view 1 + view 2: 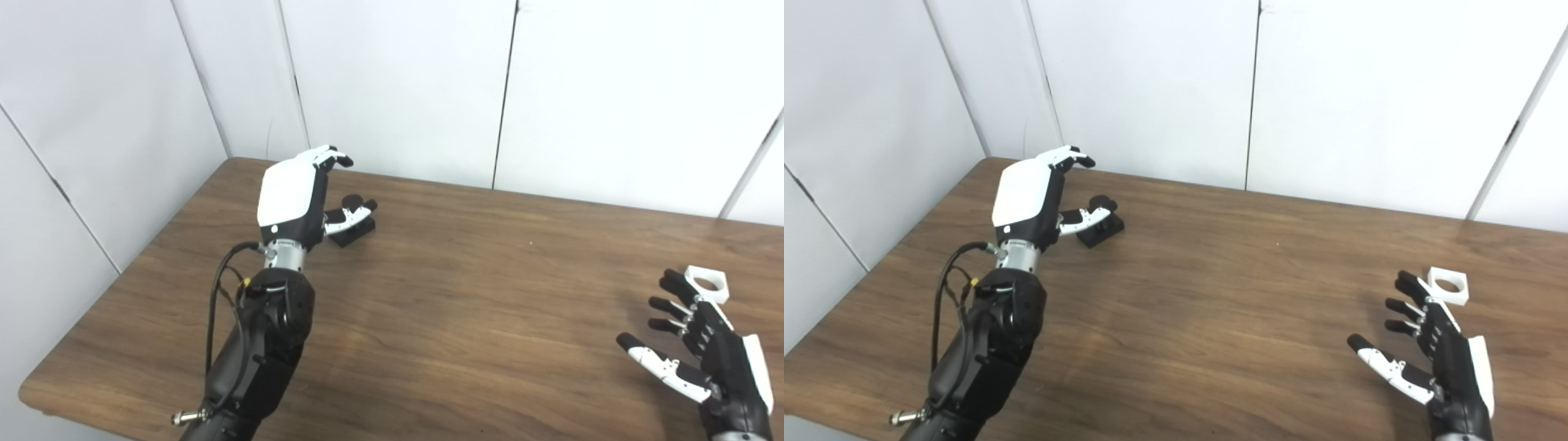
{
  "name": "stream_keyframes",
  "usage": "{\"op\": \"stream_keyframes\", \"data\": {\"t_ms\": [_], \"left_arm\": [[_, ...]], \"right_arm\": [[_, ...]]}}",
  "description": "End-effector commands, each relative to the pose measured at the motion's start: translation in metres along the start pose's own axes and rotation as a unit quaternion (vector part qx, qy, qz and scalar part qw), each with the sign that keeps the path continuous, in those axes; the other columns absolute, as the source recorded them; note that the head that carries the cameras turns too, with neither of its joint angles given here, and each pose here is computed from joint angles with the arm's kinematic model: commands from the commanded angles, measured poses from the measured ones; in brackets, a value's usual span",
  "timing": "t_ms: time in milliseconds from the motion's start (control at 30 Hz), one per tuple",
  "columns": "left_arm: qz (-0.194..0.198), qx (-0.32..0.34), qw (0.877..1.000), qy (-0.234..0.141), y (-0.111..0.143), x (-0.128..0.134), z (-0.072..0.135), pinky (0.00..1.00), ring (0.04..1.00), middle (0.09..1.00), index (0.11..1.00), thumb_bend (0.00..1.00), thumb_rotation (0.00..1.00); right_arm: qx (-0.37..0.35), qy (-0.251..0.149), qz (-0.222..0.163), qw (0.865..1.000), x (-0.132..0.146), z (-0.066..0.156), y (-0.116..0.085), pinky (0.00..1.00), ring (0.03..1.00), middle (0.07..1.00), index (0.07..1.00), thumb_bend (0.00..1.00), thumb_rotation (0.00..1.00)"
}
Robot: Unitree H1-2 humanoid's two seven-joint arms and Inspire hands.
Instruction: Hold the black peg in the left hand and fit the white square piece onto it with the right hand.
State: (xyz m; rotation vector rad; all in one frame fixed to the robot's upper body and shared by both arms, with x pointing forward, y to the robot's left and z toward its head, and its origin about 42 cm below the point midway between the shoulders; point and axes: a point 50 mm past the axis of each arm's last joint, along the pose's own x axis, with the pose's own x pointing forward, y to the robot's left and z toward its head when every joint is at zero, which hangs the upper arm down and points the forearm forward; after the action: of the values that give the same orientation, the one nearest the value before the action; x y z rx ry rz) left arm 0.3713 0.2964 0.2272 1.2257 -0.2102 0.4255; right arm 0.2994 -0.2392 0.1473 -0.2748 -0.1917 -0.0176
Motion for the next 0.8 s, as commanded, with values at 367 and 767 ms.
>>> {"op": "stream_keyframes", "data": {"t_ms": [367,767], "left_arm": [[0.004,0.053,0.998,0.038,0.007,0.036,-0.002,0.94,0.951,0.949,0.731,0.80,0.53],[-0.034,0.086,0.993,0.080,-0.014,0.043,-0.010,0.90,0.957,0.963,0.705,0.85,0.60]], "right_arm": [[-0.009,-0.038,-0.006,0.999,0.010,0.020,-0.002,0.66,0.752,0.850,0.826,0.62,0.00],[-0.015,-0.040,-0.006,0.999,0.008,0.024,-0.002,0.64,0.743,0.848,0.823,0.63,0.00]]}}
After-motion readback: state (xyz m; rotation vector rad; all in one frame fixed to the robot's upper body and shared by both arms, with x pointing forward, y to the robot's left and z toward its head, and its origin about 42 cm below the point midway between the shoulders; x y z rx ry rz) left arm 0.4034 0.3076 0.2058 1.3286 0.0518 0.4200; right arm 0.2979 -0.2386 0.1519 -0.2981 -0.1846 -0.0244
